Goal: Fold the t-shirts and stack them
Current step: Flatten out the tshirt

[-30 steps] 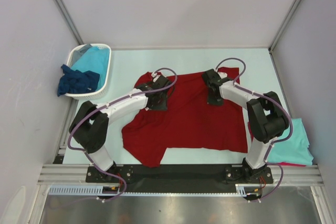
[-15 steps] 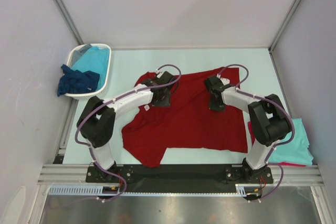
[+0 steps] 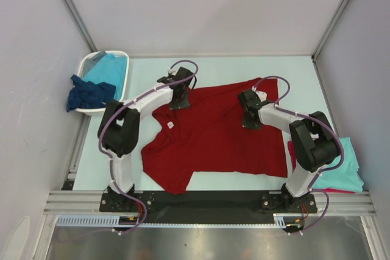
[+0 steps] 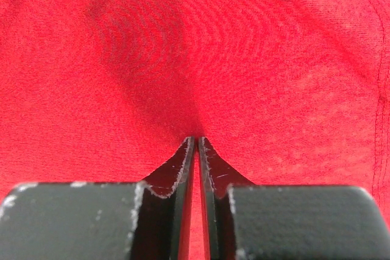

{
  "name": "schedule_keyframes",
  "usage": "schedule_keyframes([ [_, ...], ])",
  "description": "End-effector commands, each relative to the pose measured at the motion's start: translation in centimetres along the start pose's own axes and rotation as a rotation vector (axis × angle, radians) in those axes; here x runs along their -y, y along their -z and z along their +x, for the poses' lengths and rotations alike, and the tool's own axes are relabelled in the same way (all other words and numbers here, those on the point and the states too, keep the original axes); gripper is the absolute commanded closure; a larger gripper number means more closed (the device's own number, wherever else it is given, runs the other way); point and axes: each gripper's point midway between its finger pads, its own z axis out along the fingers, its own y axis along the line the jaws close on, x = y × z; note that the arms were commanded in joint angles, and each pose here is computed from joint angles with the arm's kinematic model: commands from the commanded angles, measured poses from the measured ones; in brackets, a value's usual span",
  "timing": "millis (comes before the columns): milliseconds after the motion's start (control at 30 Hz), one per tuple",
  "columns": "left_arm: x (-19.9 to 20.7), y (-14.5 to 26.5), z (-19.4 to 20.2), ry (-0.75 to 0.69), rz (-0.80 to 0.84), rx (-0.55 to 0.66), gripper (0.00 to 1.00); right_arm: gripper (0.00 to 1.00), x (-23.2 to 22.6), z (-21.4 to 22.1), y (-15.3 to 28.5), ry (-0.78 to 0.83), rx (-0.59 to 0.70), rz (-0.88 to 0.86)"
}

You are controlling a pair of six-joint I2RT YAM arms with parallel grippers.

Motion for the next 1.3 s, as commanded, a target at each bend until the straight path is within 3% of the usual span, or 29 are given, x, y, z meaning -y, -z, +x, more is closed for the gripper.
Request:
schedule_keyframes([
  [0, -0.5, -1.5, -1.3, 0.014, -0.014, -0.018, 0.59, 0.89, 1.3, 3.1, -1.0, 0.04, -0.097, 0.032],
  [300, 0.5, -3.9, -1.4, 0.0, -0.011, -0.033, 0.59, 0.89, 1.5, 3.1, -1.3, 0.035, -0.108, 0.03],
  [567, 1.9, -2.6, -5.1, -0.007, 0.007, 0.042, 0.58, 0.88, 1.6, 3.4, -1.7, 0.035, -0.119, 0.035],
  [1267, 2.1, -5.9, -4.5, -0.001, -0.021, -0.006, 0.58, 0.88, 1.8, 3.4, -1.5, 0.04, -0.12, 0.038],
])
